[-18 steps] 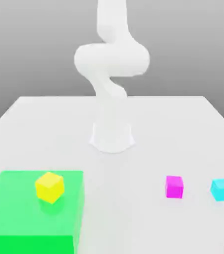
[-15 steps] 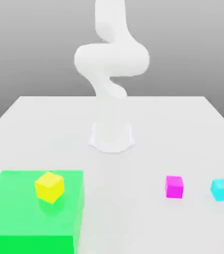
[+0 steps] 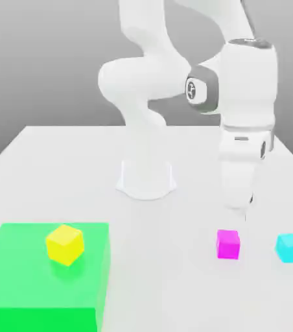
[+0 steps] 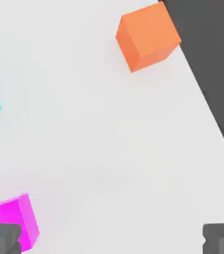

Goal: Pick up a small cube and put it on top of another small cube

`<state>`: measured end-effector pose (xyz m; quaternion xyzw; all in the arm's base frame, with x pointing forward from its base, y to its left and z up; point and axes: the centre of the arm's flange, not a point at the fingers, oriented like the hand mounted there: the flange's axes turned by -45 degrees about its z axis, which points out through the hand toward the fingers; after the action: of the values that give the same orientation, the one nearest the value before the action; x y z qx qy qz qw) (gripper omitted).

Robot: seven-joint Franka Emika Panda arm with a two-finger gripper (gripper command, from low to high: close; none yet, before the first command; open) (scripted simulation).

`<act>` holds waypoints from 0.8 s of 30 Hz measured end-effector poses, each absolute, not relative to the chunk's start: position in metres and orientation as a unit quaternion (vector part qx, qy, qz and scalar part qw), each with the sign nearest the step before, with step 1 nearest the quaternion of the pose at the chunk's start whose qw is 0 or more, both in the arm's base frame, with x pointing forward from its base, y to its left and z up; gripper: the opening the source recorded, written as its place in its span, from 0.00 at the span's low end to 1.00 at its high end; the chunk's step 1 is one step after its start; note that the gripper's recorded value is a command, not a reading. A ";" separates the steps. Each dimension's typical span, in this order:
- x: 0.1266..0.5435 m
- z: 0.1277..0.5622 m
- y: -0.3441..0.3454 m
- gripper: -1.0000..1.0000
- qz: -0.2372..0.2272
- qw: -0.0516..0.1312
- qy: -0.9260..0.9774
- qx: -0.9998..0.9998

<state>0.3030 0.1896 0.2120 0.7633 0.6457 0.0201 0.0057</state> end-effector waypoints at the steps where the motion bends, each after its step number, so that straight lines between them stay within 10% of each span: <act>1: 0.297 0.198 0.186 0.50 0.010 0.003 0.655 0.756; 8: 0.287 0.134 0.189 0.50 0.000 0.000 0.671 0.742; 9: 0.286 0.128 0.188 0.00 0.000 0.000 0.671 0.741; 24: 0.290 0.188 0.185 0.00 -0.001 0.001 0.670 0.742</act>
<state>0.2905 0.1853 0.1882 0.7424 0.6699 -0.0007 0.0008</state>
